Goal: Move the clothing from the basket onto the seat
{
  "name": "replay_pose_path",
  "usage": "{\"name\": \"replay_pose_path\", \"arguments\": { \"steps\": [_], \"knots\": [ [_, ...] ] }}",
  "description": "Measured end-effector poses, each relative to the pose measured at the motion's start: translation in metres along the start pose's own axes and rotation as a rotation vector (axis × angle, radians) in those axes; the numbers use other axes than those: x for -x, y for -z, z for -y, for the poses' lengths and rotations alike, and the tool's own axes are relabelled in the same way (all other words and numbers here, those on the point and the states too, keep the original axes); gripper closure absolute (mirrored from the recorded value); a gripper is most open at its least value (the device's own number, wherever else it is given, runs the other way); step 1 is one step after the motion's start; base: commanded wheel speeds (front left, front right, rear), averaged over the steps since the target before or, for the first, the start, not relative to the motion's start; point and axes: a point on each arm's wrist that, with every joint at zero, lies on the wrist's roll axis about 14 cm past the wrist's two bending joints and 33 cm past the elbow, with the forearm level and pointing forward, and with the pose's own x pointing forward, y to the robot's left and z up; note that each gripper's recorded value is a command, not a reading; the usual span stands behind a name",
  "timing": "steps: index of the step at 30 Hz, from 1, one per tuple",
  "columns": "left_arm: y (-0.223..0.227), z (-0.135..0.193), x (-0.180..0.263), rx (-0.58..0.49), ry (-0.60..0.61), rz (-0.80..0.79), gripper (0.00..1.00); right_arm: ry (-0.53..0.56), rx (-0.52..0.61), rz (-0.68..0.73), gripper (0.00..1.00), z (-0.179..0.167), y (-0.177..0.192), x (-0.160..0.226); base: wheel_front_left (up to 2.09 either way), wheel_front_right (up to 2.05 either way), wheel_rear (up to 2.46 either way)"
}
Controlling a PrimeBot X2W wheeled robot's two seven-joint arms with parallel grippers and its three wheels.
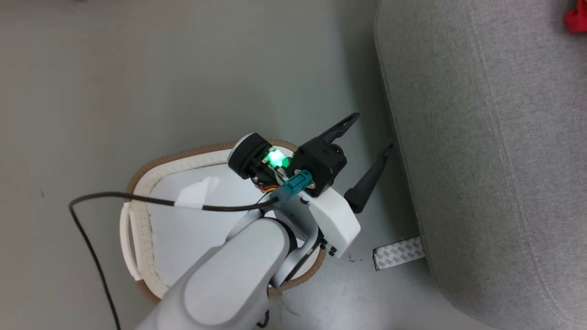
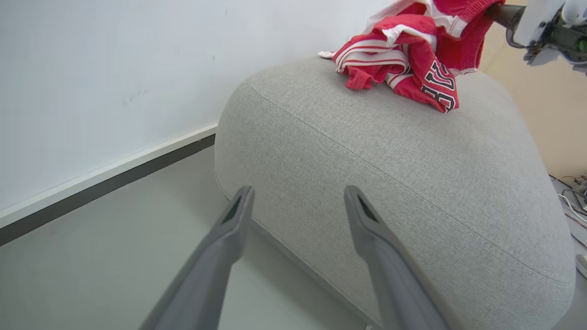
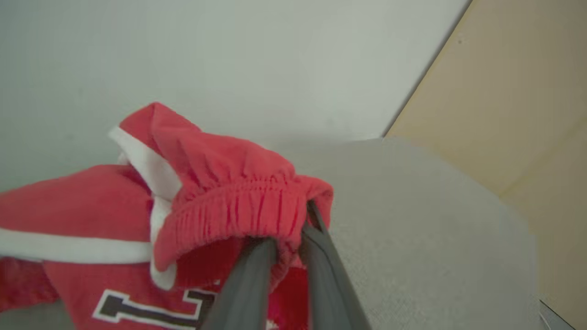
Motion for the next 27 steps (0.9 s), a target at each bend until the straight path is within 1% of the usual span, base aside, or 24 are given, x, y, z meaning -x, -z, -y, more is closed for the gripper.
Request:
{"name": "replay_pose_path", "arguments": {
  "steps": [1, 2, 4, 7, 9, 10, 13, 14, 18, 19, 21, 23, 27],
  "knots": [
    [-0.002, -0.002, 0.001, -0.008, -0.008, 0.002, 0.00, 0.007, -0.005, -0.019, 0.52, 0.003, 0.009, 0.005, 0.00, 0.00, 0.00],
    [-0.004, -0.004, 0.002, -0.014, -0.018, 0.008, 0.00, 0.011, -0.012, -0.039, 0.00, 0.005, 0.018, 0.010, 0.00, 0.00, 0.00],
    [-0.010, -0.007, 0.005, -0.026, -0.041, 0.021, 0.00, 0.010, -0.029, -0.067, 0.00, 0.005, 0.030, 0.019, 0.00, 0.00, 0.00],
    [-0.021, -0.015, 0.012, -0.044, -0.087, 0.055, 0.00, -0.019, -0.030, -0.057, 0.00, -0.002, 0.030, 0.029, 0.00, 0.00, 0.00],
    [-0.026, -0.020, 0.018, -0.067, -0.118, 0.068, 0.00, -0.072, -0.011, -0.062, 0.00, -0.016, 0.033, 0.039, 0.00, 0.00, 0.00],
    [-0.027, -0.022, 0.022, -0.076, -0.133, 0.068, 0.00, -0.091, -0.020, -0.061, 0.00, -0.022, 0.034, 0.044, 0.00, 0.00, 0.00],
    [-0.031, -0.030, 0.038, -0.104, -0.195, 0.074, 0.00, -0.131, -0.033, 0.019, 0.00, -0.027, 0.011, 0.056, 0.00, 0.00, 0.00],
    [-0.033, -0.032, 0.044, -0.107, -0.219, 0.080, 0.00, -0.138, -0.054, 0.054, 0.00, -0.027, 0.001, 0.061, 0.00, 0.00, 0.00],
    [-0.046, -0.040, 0.072, -0.135, -0.315, 0.116, 0.00, -0.201, -0.089, 0.180, 0.00, -0.033, -0.028, 0.092, 0.00, 0.00, 0.00],
    [-0.048, -0.042, 0.081, -0.134, -0.344, 0.125, 0.00, -0.217, -0.084, 0.203, 0.00, -0.033, -0.032, 0.102, 0.00, 0.00, 0.00],
    [-0.053, -0.046, 0.099, -0.131, -0.399, 0.143, 0.00, -0.242, -0.115, 0.241, 0.00, -0.037, -0.038, 0.121, 0.00, 0.00, 0.00],
    [-0.055, -0.050, 0.119, -0.136, -0.458, 0.152, 0.00, -0.284, -0.111, 0.265, 0.00, -0.044, -0.040, 0.142, 0.00, 0.00, 0.00],
    [-0.056, -0.056, 0.163, -0.134, -0.576, 0.164, 0.00, -0.327, -0.148, 0.298, 0.00, -0.053, -0.040, 0.177, 0.00, 0.00, 0.00]
  ]
}}
